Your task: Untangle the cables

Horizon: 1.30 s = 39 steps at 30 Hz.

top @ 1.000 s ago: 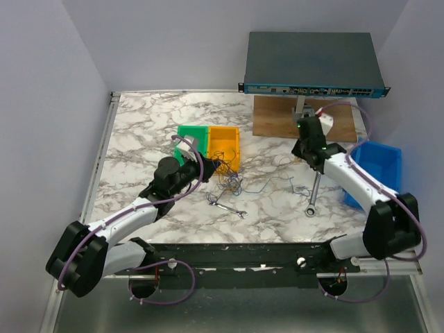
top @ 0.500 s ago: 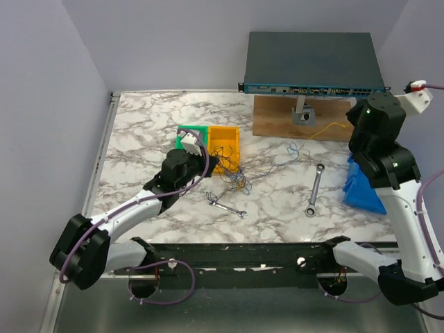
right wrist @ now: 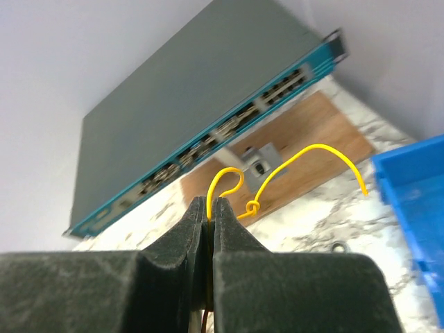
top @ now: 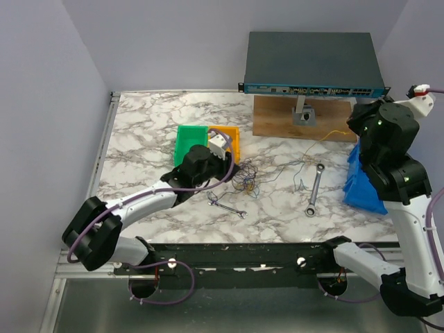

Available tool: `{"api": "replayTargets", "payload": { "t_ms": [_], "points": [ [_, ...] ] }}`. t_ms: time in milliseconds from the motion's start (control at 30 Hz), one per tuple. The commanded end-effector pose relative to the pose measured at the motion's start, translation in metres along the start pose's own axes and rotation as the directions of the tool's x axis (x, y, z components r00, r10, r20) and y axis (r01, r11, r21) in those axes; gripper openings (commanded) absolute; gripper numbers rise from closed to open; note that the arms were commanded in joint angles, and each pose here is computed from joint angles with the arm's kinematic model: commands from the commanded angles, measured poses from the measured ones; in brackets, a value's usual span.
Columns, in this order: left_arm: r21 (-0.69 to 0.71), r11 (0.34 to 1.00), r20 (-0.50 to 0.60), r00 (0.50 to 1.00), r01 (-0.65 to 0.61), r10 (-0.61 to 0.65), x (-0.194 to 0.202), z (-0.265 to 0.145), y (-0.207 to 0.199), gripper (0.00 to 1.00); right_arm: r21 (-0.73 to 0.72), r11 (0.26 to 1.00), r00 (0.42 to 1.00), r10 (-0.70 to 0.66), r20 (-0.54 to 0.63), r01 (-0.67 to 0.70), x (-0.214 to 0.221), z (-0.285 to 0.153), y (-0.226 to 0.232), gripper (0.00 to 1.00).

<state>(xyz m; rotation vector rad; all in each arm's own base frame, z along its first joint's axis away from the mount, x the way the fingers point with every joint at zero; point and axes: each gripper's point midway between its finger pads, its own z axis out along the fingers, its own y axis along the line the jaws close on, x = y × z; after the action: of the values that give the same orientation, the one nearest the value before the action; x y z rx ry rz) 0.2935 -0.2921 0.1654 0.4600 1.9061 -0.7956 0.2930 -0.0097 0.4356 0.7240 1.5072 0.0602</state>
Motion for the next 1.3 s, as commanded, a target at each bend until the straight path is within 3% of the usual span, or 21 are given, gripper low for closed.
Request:
{"api": "replayTargets", "payload": {
  "t_ms": [0, 167, 200, 233, 600, 833, 1067, 1133, 1167, 1233, 1267],
  "points": [
    [0.228, 0.967, -0.051, 0.991, -0.112, 0.127, 0.008, 0.007, -0.052, 0.46, -0.274, 0.96, 0.98, -0.006, -0.201, -0.05, 0.04, -0.01, 0.052, 0.01],
    [0.357, 0.925, -0.008, 0.99, -0.131, 0.144, 0.006, 0.002, -0.076, 0.79, -0.433, 0.889, 0.937, -0.016, -0.35, -0.146, 0.066, -0.023, 0.092, 0.01],
    [0.374, 0.917, 0.003, 0.99, -0.135, 0.144, 0.005, -0.001, -0.079, 0.92, -0.457, 0.874, 0.928, -0.017, -0.373, -0.168, 0.068, -0.026, 0.099, 0.01],
    [0.392, 0.91, 0.015, 0.989, -0.139, 0.145, 0.005, -0.002, -0.082, 0.97, -0.478, 0.858, 0.919, -0.017, -0.393, -0.188, 0.07, -0.03, 0.104, 0.01],
    [0.408, 0.87, 0.214, 0.955, -0.277, 0.204, -0.011, -0.008, -0.097, 0.99, -0.576, 0.744, 0.856, -0.009, -0.516, -0.34, 0.075, -0.058, 0.136, 0.01],
    [0.441, 0.85, 0.164, 0.957, -0.289, 0.24, 0.0, 0.021, -0.117, 0.93, -0.58, 0.725, 0.843, 0.002, -0.538, -0.372, 0.078, -0.063, 0.137, 0.01],
    [0.442, 0.857, 0.043, 0.961, -0.265, 0.275, 0.02, 0.049, -0.129, 0.81, -0.577, 0.725, 0.843, 0.011, -0.537, -0.376, 0.077, -0.064, 0.137, 0.01],
    [0.437, 0.864, 0.018, 0.963, -0.25, 0.269, 0.023, 0.055, -0.128, 0.72, -0.581, 0.719, 0.842, 0.013, -0.539, -0.383, 0.075, -0.066, 0.138, 0.01],
    [0.441, 0.862, 0.012, 0.962, -0.249, 0.271, 0.024, 0.056, -0.128, 0.56, -0.582, 0.715, 0.842, 0.016, -0.539, -0.387, 0.073, -0.068, 0.137, 0.01],
    [0.434, 0.867, -0.003, 0.962, -0.244, 0.273, 0.025, 0.058, -0.127, 0.07, -0.58, 0.719, 0.849, 0.026, -0.528, -0.383, 0.068, -0.07, 0.135, 0.01],
    [0.417, 0.876, -0.006, 0.963, -0.242, 0.269, 0.024, 0.058, -0.124, 0.0, -0.569, 0.733, 0.854, 0.032, -0.52, -0.374, 0.067, -0.068, 0.132, 0.01]
  ]
}}
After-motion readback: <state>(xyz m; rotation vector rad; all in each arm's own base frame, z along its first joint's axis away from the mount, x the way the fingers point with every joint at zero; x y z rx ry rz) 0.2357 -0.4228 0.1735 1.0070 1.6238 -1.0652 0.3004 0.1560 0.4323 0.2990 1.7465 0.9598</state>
